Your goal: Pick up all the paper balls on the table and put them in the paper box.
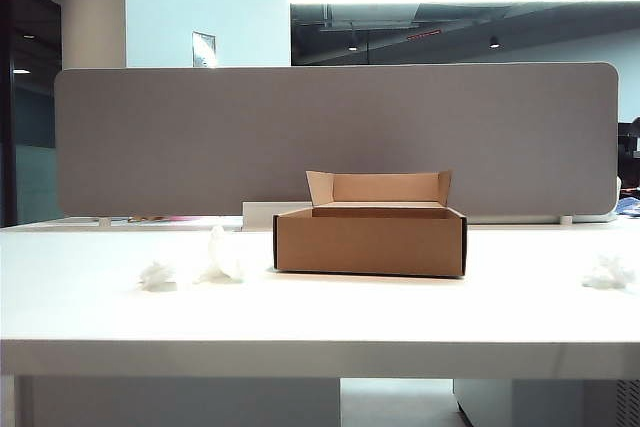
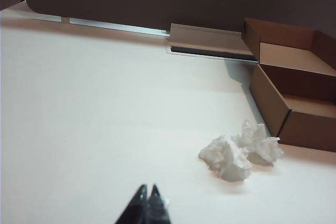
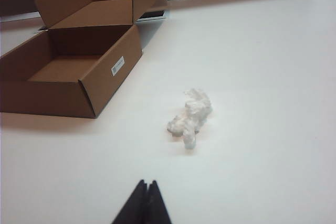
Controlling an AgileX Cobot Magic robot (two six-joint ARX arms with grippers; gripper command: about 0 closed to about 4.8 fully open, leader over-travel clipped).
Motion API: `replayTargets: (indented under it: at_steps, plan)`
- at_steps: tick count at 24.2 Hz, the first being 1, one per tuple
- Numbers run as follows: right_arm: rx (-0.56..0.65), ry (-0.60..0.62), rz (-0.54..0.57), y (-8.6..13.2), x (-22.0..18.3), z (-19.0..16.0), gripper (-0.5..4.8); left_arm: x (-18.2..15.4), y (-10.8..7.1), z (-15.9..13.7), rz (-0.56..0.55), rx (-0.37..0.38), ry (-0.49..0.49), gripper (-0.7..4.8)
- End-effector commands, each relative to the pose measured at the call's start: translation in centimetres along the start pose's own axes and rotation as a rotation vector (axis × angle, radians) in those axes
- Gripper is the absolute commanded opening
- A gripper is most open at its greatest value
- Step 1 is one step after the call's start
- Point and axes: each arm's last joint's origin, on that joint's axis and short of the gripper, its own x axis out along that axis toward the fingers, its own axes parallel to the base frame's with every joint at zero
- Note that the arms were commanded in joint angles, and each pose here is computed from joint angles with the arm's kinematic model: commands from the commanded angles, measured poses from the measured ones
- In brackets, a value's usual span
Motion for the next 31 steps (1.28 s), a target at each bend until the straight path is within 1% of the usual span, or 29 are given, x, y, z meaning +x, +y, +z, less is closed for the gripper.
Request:
replayTargets:
  at_steps: [1, 15, 16, 18, 20, 25, 26, 30, 31]
  plan:
    - [-0.002, -0.016, 0.001, 0.0, 0.0, 0.1, -0.01, 0.0, 0.0, 0.2, -0.002, 0.001, -0.008, -0.05]
    - [-0.004, -0.021, 0.000, 0.0, 0.0, 0.1, -0.01, 0.0, 0.0, 0.2, -0.003, 0.001, -0.008, -0.05]
    - [-0.004, -0.025, -0.011, 0.0, 0.0, 0.2, -0.01, 0.0, 0.0, 0.2, -0.003, 0.001, -0.008, -0.05]
    - [-0.007, -0.037, -0.095, -0.3, 0.0, 0.2, -0.01, 0.0, 0.0, 0.2, -0.002, 0.001, -0.009, -0.05]
    - [-0.007, -0.042, -0.136, -0.4, 0.0, 0.2, -0.01, 0.0, 0.0, 0.2, 0.009, 0.001, -0.011, -0.05]
    - [-0.006, -0.046, -0.123, -0.3, 0.0, 0.3, -0.02, 0.0, 0.0, 0.2, 0.008, 0.001, -0.010, -0.05]
    - [-0.005, -0.057, -0.122, -0.3, 0.0, 0.4, -0.02, 0.0, 0.0, 0.2, 0.008, 0.001, -0.010, -0.05]
    - [-0.001, -0.175, -0.106, -0.1, -0.2, 1.7, -0.02, 0.0, 0.0, 0.2, 0.004, 0.001, -0.010, -0.05]
    - [-0.001, -0.183, -0.104, -0.1, -0.3, 2.0, -0.02, 0.0, 0.0, 0.2, 0.004, 0.001, -0.010, -0.05]
